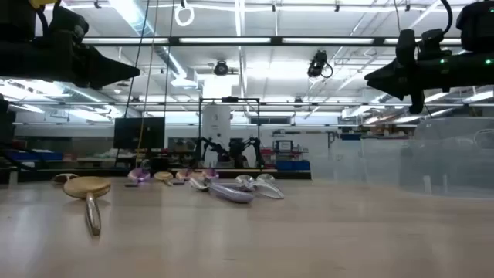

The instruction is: Sort silverware by color (type)

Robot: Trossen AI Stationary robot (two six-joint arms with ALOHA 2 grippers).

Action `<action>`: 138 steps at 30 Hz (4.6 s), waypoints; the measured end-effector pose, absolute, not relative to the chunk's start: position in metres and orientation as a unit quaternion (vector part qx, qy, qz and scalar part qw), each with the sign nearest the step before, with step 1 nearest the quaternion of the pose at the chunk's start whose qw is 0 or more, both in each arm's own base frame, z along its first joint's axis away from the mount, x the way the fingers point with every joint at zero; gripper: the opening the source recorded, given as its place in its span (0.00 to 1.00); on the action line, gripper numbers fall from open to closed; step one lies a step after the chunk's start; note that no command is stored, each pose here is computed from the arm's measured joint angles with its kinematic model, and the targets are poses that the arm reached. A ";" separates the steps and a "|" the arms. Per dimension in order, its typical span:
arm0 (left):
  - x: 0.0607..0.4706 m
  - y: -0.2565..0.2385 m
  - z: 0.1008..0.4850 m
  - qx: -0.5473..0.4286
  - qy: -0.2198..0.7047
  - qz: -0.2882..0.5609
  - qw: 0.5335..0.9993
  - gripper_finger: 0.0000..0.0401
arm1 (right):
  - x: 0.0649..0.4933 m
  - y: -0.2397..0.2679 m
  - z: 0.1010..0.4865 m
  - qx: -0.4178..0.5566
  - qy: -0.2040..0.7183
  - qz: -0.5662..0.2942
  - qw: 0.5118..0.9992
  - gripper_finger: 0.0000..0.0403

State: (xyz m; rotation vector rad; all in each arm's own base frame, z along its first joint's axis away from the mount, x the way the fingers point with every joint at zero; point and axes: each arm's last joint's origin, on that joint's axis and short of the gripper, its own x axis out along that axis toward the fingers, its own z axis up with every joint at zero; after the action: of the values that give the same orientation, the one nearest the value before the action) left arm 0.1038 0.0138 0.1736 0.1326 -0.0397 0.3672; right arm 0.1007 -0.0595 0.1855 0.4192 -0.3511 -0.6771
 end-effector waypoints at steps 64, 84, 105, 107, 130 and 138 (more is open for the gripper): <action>0.101 0.015 0.192 0.272 -0.070 0.212 0.936 0.06 | 0.100 -0.059 0.190 0.205 -0.196 -0.319 0.904 0.22; 0.103 0.019 0.190 -0.002 -0.092 0.205 0.974 0.06 | 0.120 -0.054 0.218 0.154 -0.090 -0.243 0.954 0.22; 0.119 0.011 0.179 -0.068 0.017 0.168 0.983 0.21 | 0.222 -0.031 0.248 0.127 0.088 -0.273 0.949 0.22; 0.119 0.012 0.179 -0.054 0.018 0.179 0.982 0.27 | 0.233 -0.028 0.249 0.122 0.098 -0.276 0.948 0.22; 0.119 0.013 0.182 -0.047 0.008 0.185 0.982 0.37 | 0.339 0.002 0.233 0.117 0.286 -0.260 0.915 0.22; 0.119 0.013 0.182 -0.047 0.008 0.185 0.982 0.37 | 0.372 0.004 0.220 0.104 0.365 -0.276 0.883 0.24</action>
State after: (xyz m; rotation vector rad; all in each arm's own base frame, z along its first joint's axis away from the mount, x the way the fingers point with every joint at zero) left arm 0.1190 0.0126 0.1819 -0.0937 0.0167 0.3718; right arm 0.3724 0.0040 0.2202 0.2163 0.7596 -0.5746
